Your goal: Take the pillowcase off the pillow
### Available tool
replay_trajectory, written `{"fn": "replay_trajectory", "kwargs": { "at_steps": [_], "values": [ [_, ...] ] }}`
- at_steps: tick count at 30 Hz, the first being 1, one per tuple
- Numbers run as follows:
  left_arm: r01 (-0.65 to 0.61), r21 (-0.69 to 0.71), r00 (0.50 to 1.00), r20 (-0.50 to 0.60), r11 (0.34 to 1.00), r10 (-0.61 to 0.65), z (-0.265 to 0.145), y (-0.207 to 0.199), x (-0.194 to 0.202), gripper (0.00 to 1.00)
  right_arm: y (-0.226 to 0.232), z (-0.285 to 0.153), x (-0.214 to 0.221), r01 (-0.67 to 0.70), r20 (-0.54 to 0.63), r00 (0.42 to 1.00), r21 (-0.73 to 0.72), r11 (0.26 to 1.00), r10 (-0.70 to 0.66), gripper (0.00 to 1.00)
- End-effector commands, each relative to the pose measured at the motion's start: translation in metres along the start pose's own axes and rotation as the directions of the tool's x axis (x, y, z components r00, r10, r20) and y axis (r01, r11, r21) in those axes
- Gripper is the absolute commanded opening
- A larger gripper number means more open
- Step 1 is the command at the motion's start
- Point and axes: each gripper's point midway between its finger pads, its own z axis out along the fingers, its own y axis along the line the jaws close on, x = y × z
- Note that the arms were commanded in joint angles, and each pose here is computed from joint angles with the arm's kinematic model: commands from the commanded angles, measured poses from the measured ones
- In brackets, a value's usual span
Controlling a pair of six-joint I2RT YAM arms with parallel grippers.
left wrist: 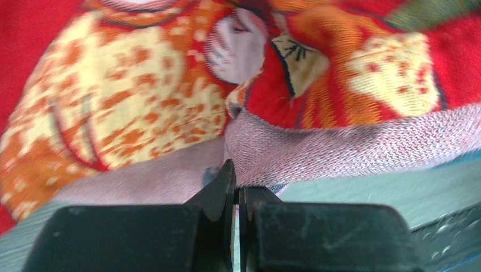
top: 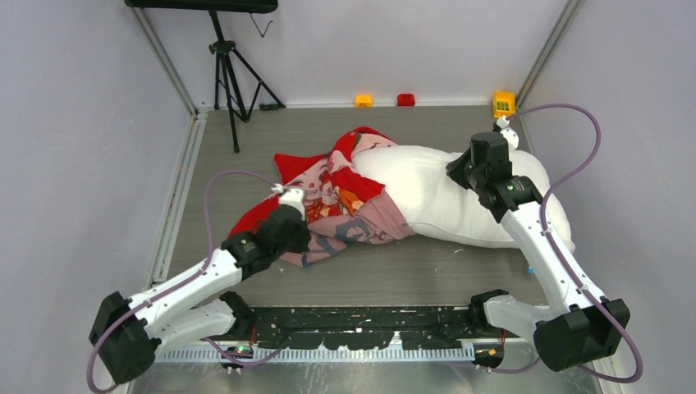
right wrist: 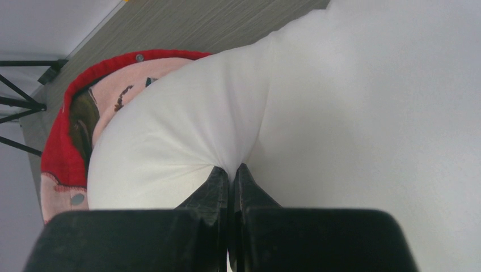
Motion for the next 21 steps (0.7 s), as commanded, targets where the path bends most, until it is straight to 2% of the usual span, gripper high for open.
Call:
{"fn": "replay_trajectory", "kwargs": {
  "at_steps": [1, 5, 8, 11, 13, 17, 21],
  "values": [
    [0.257, -0.138, 0.964, 0.105, 0.956, -0.244, -0.014, 0.055, -0.053, 0.0, 0.015, -0.05, -0.118, -0.072, 0.367, 0.928, -0.006, 0.997, 0.069, 0.0],
    [0.433, -0.23, 0.896, 0.216, 0.872, -0.388, -0.029, 0.111, -0.09, 0.0, 0.008, -0.066, -0.144, -0.093, 0.438, 0.896, 0.027, 0.995, 0.072, 0.0],
    [0.551, -0.297, 0.83, 0.296, 0.78, -0.473, -0.044, 0.152, -0.101, 0.0, -0.002, -0.077, -0.155, -0.139, 0.491, 0.866, 0.051, 0.989, 0.096, 0.0],
    [0.643, -0.317, 0.761, 0.371, 0.698, -0.533, -0.06, 0.177, -0.106, 0.0, -0.003, -0.085, -0.162, -0.17, 0.528, 0.84, 0.032, 0.985, 0.127, 0.0],
    [0.676, -0.321, 0.729, 0.419, 0.663, -0.541, -0.071, 0.187, -0.11, 0.0, -0.003, -0.087, -0.166, -0.186, 0.544, 0.827, 0.027, 0.982, 0.142, 0.0],
    [0.705, -0.381, 0.699, 0.515, 0.598, -0.496, -0.098, 0.206, -0.117, 0.0, -0.002, -0.091, -0.177, -0.223, 0.58, 0.796, 0.012, 0.975, 0.175, 0.0],
    [0.721, -0.341, 0.67, 0.566, 0.604, -0.48, -0.107, 0.204, -0.135, 0.0, 0.019, -0.085, -0.184, -0.241, 0.568, 0.783, -0.097, 0.966, 0.252, 0.0]
  ]
}}
